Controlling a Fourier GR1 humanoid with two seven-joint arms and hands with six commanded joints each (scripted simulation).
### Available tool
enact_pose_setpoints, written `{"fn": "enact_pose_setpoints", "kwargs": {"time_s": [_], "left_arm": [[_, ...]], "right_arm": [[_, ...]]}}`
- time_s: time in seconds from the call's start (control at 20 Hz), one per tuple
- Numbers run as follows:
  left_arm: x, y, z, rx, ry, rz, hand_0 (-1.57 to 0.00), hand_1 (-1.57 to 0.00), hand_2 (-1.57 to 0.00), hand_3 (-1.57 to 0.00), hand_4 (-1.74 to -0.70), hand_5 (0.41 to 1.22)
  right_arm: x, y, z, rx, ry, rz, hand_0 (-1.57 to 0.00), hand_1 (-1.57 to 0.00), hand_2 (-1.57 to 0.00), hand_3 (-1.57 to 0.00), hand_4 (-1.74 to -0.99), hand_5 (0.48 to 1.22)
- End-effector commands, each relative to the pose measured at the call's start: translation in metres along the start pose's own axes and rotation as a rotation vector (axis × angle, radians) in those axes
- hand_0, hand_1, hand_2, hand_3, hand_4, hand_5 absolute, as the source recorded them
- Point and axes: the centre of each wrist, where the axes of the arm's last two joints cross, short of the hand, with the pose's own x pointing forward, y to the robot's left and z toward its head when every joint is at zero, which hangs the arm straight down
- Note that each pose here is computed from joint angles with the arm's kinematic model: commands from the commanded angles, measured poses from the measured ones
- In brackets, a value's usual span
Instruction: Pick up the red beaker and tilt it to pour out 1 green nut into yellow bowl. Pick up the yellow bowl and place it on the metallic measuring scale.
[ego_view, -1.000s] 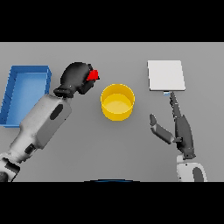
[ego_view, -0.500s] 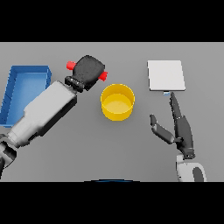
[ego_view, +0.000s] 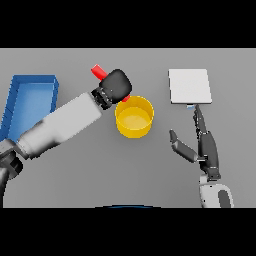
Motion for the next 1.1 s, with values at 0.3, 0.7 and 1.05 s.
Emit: {"fn": "enact_pose_setpoints", "kwargs": {"time_s": [0.3,0.7,1.05], "left_arm": [[-0.001,0.017,-0.007,-0.021,-0.022,-0.234,-1.57,-1.57,-1.57,-1.56,-1.74,1.221],[0.008,0.030,-0.019,-0.070,-0.072,-0.477,-1.57,-1.57,-1.57,-1.57,-1.73,1.221],[-0.027,0.068,-0.015,-0.036,-0.046,-0.534,-1.57,-1.57,-1.57,-1.57,-1.73,1.221]], "right_arm": [[0.002,0.003,-0.001,-0.017,-0.008,0.034,0.00,0.00,0.00,0.00,-1.270,0.588],[0.001,0.002,0.002,-0.014,-0.018,0.058,0.00,0.00,0.00,0.00,-1.206,0.591],[0.005,0.002,0.001,-0.022,-0.037,0.081,0.00,0.00,0.00,0.00,-1.209,0.592]]}}
